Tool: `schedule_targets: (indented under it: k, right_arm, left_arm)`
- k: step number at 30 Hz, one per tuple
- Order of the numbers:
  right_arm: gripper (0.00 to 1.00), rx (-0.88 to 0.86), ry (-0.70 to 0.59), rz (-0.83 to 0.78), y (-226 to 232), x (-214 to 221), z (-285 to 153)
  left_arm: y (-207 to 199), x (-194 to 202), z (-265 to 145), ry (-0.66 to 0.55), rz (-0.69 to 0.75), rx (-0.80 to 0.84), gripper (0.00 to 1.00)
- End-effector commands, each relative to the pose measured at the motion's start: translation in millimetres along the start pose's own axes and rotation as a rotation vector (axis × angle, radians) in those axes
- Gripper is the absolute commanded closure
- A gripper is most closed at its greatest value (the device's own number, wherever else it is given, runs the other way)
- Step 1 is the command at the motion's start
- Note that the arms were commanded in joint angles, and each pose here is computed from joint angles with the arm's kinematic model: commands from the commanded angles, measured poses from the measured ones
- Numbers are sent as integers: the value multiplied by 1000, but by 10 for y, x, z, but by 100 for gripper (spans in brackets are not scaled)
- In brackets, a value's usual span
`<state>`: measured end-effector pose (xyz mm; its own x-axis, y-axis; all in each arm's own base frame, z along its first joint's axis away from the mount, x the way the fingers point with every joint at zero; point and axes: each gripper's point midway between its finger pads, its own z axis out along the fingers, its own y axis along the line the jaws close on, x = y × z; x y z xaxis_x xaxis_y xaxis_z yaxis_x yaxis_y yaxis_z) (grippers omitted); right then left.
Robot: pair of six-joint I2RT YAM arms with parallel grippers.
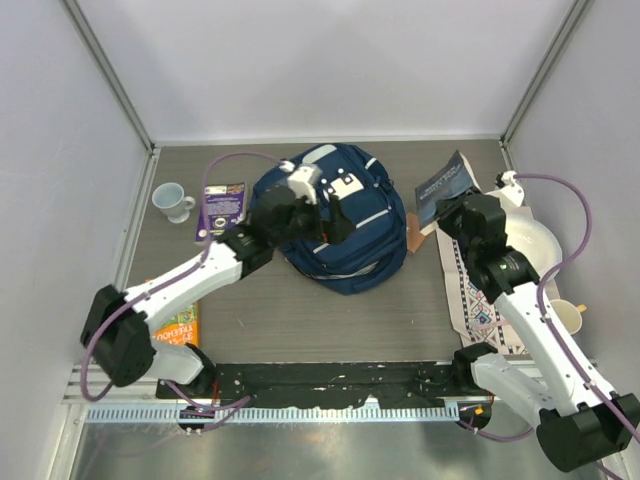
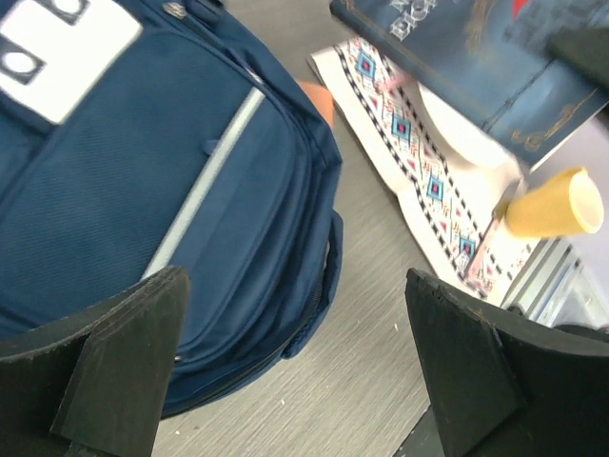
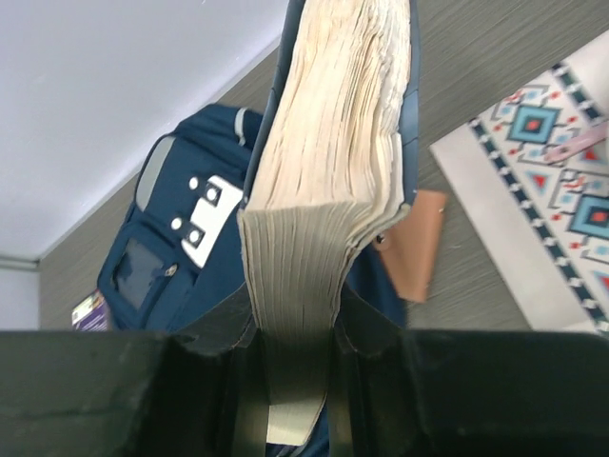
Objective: Pack the student bag
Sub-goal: Pick up the book from the center of the board.
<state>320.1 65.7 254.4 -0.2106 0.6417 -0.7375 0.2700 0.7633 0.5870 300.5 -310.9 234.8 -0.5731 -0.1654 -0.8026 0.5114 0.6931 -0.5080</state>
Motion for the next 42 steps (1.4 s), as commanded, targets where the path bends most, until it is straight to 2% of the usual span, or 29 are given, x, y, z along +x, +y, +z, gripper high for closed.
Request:
schedule_targets:
  k: [1,2,8,12,21,25,26,31,32,34,35,37,38,42]
  right_arm:
    - [99,-42,-238,-12,237,-816,-311]
    - [99,-32,-242,-24,214,-835,-332]
    - [99,-23,-269,-46,203,-955,-436]
    - [99,-26,-287,-55,206,-1027,-516]
    - [99,-48,-291,-70,223,-1058,-610]
    - [99,-56,-281,-73,229,-1032,-605]
    - [99,-58,-281,-72,232,-1033,-609]
    - [99,-57,-272,-73,219,-1000,-588]
    - [99,-57,-275,-72,220,-1007,-593]
    - [99,-59,-272,-75,223,-1001,-588]
    - [99,-58,-271,-74,221,-998,-588]
    - [99,-58,-267,-77,221,-991,-590]
    - [99,-60,-264,-78,226,-990,-591]
    - [99,-51,-254,-84,200,-979,-616]
  left_arm:
    - [-283,201,260,111,182,30,0]
    - [-295,418,366,175,200,27,0]
    - [-525,746,628,286,275,63,0]
    - [-502,1031,816,370,307,50,1]
    - [-325,1200,1010,408,343,-43,7]
    - [-216,1239,1092,418,357,-94,20]
    - [-213,1220,1099,414,359,-100,27]
    - [-169,1209,1123,403,361,-121,44]
    - [-152,1235,1131,412,363,-125,53]
    - [-145,1251,1135,417,358,-129,62]
    - [-149,1241,1132,413,355,-129,74]
    - [-149,1210,1110,398,349,-139,86]
    - [-165,1136,1091,376,348,-142,97]
    - [-140,875,970,310,360,-207,100]
